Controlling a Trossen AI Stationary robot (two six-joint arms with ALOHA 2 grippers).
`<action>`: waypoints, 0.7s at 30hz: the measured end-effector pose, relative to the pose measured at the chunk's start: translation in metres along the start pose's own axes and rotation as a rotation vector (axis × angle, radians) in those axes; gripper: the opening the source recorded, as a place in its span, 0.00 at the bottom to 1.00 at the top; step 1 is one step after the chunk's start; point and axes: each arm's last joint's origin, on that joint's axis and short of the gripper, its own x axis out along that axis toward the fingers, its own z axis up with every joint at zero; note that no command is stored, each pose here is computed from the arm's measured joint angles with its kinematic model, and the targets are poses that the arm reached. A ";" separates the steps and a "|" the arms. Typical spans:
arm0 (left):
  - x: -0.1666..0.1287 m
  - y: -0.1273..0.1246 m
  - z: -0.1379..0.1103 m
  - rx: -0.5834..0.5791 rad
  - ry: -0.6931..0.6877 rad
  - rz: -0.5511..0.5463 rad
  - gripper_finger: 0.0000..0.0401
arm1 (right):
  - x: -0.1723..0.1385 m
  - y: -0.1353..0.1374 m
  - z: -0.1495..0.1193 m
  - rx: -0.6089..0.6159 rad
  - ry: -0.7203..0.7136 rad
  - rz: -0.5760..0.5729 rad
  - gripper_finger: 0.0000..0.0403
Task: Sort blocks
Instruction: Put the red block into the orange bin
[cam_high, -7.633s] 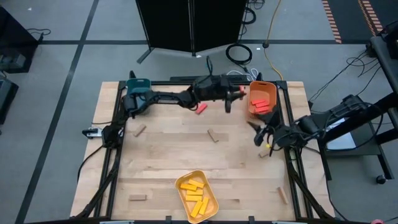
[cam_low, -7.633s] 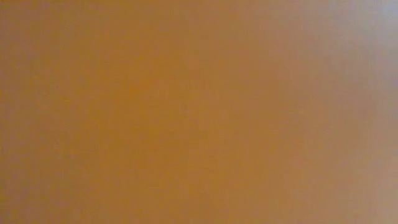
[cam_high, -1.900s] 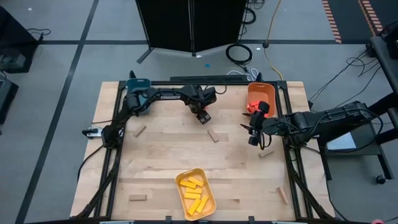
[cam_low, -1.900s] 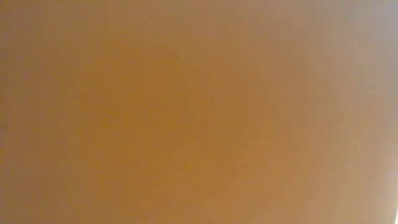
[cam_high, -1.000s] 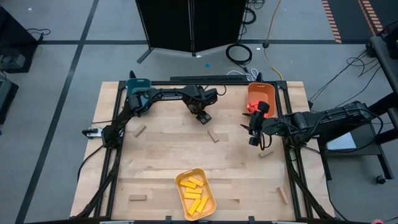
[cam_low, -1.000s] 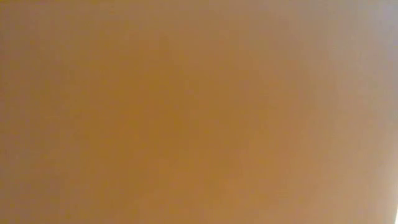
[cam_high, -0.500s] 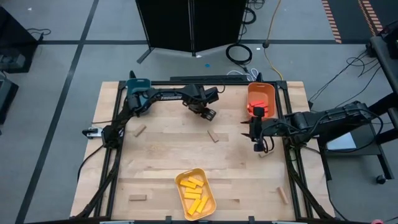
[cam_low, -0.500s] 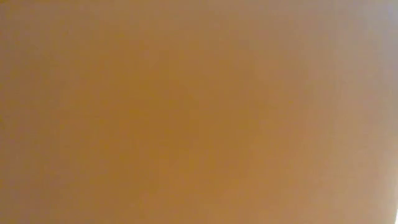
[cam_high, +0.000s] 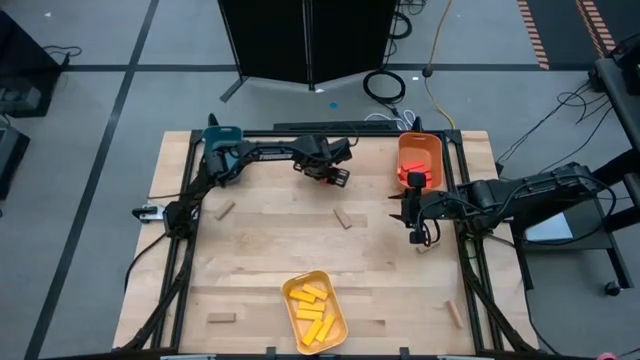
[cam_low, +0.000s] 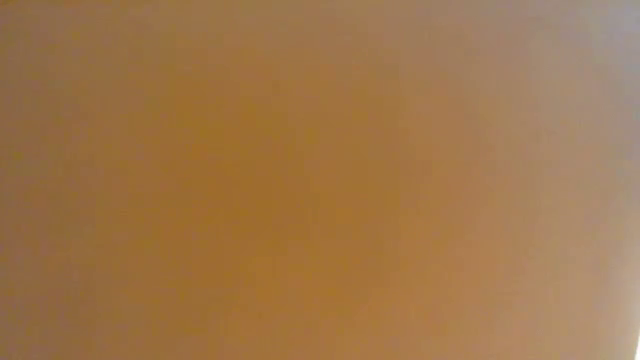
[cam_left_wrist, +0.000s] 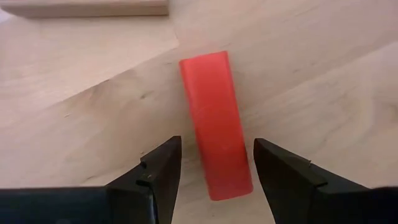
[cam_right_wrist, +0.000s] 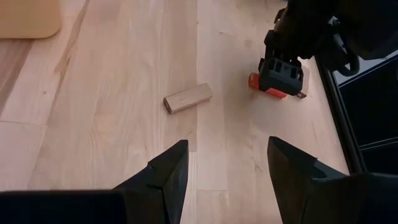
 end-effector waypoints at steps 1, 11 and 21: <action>0.000 0.000 0.000 -0.008 -0.009 0.012 0.49 | 0.000 0.000 0.000 -0.001 0.003 0.001 0.40; 0.008 0.000 0.000 -0.026 -0.015 0.023 0.49 | 0.000 0.002 -0.001 -0.002 0.008 0.061 0.40; 0.014 -0.002 -0.003 -0.009 0.011 0.012 0.49 | 0.000 0.002 -0.001 0.005 0.009 0.078 0.40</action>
